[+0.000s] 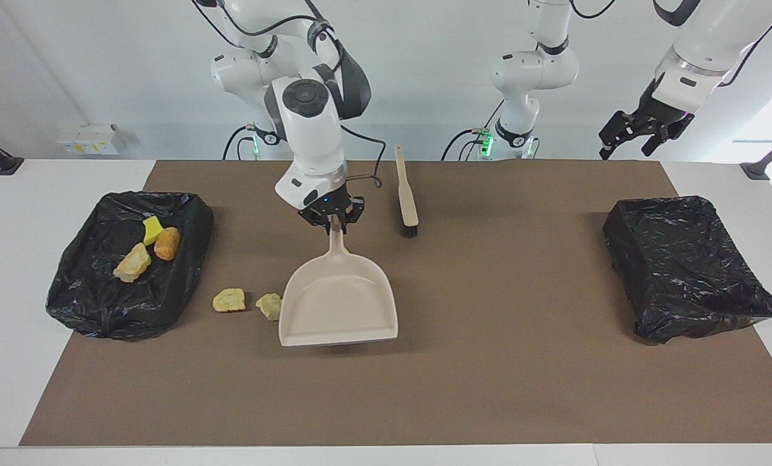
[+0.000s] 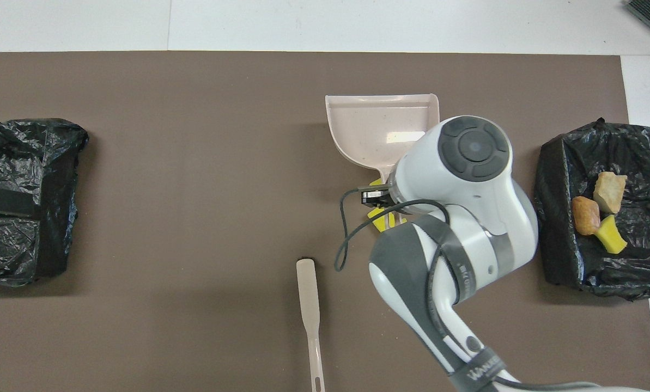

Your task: Sweep and dump trash in bin

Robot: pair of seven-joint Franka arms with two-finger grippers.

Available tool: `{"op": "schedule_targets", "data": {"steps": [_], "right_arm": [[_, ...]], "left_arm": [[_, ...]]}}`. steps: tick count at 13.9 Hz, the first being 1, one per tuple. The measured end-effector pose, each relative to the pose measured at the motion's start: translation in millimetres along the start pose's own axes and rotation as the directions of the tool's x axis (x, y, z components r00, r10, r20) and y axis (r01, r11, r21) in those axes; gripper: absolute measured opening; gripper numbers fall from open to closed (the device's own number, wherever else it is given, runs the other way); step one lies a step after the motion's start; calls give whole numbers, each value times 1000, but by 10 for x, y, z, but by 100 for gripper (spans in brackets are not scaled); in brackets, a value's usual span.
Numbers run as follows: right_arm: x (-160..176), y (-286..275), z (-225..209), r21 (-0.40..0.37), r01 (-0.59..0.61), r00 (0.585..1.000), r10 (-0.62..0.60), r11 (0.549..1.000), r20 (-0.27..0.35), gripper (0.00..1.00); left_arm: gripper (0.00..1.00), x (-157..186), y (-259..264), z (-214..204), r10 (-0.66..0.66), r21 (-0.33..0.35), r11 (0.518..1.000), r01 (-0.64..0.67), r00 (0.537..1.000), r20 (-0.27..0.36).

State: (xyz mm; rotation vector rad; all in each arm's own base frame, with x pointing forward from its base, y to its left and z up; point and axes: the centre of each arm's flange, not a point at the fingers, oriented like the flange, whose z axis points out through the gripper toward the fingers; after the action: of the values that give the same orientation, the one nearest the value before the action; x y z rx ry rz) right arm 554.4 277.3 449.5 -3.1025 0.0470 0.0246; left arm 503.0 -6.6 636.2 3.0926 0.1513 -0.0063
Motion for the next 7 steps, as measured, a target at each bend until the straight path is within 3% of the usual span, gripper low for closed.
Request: {"op": "schedule_targets", "data": {"steps": [4, 7], "right_arm": [[19, -891, 452, -9, -79, 997, 79, 997, 18, 32], [118, -1291, 868, -13, -73, 997, 73, 997, 24, 32]], "left_arm": [[100, 204, -117, 87, -25, -7, 1000, 25, 998, -57], [100, 411, -180, 223, -39, -13, 999, 38, 994, -105]]}}
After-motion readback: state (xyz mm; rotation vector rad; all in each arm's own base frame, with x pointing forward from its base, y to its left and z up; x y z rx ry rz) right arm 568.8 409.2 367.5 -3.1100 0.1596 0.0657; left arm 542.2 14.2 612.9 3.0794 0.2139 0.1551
